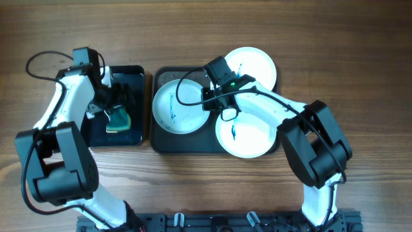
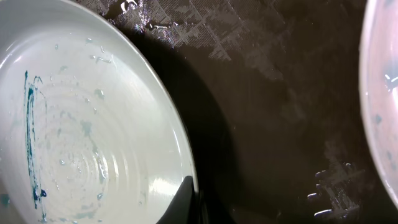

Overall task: Clean dirty plates on tray and stack at the side
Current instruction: 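Grasp the green-and-yellow sponge with the left gripper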

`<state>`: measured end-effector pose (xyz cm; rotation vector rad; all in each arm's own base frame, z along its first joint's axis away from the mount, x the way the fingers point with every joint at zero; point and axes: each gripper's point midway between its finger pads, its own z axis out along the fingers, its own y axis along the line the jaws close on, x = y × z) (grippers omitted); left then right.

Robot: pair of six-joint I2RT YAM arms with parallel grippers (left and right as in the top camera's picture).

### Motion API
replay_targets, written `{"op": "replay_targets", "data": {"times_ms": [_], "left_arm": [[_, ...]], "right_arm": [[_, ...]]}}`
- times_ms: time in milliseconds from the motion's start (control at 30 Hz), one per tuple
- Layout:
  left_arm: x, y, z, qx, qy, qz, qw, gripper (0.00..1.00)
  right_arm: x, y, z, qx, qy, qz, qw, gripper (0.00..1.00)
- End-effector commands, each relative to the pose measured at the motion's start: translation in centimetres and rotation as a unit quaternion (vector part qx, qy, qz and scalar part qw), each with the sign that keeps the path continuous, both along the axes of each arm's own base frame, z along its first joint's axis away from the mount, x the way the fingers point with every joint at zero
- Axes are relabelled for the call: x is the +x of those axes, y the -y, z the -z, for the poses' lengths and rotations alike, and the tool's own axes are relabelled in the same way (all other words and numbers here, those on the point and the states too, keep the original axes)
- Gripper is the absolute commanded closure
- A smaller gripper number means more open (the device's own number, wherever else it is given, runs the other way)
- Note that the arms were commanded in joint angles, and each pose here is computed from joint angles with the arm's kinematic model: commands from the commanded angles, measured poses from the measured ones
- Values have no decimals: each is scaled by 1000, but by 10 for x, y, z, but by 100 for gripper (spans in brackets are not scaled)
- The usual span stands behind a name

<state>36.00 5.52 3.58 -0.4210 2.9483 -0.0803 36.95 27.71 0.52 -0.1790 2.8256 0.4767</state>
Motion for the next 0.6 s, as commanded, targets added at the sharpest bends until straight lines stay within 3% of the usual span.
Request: {"op": "replay_targets", "data": {"times_ms": [0,67,133,200,400,567], "left_arm": [[5,-10,4,33,7,14,999,0],[7,-8,4,27,11,13,999,0],[14,20,0,-53,33,28,998,0],[16,32,-3,-89,39,35,995,0],[20,47,-8,-134,54,44,989,0],[23,47,-9,-135,60,45,988,0]], "right_arm": [[-3,-1,9,-8,-7,-14,1000,96],[-2,-1,8,-8,-6,-14,1000,96],[-3,0,9,-8,-8,-14,1000,96],[-4,0,9,-10,-9,-15,1000,96],[-4,1,9,-12,-8,-21,1000,96],[-4,0,9,-12,-6,-24,1000,96]]}}
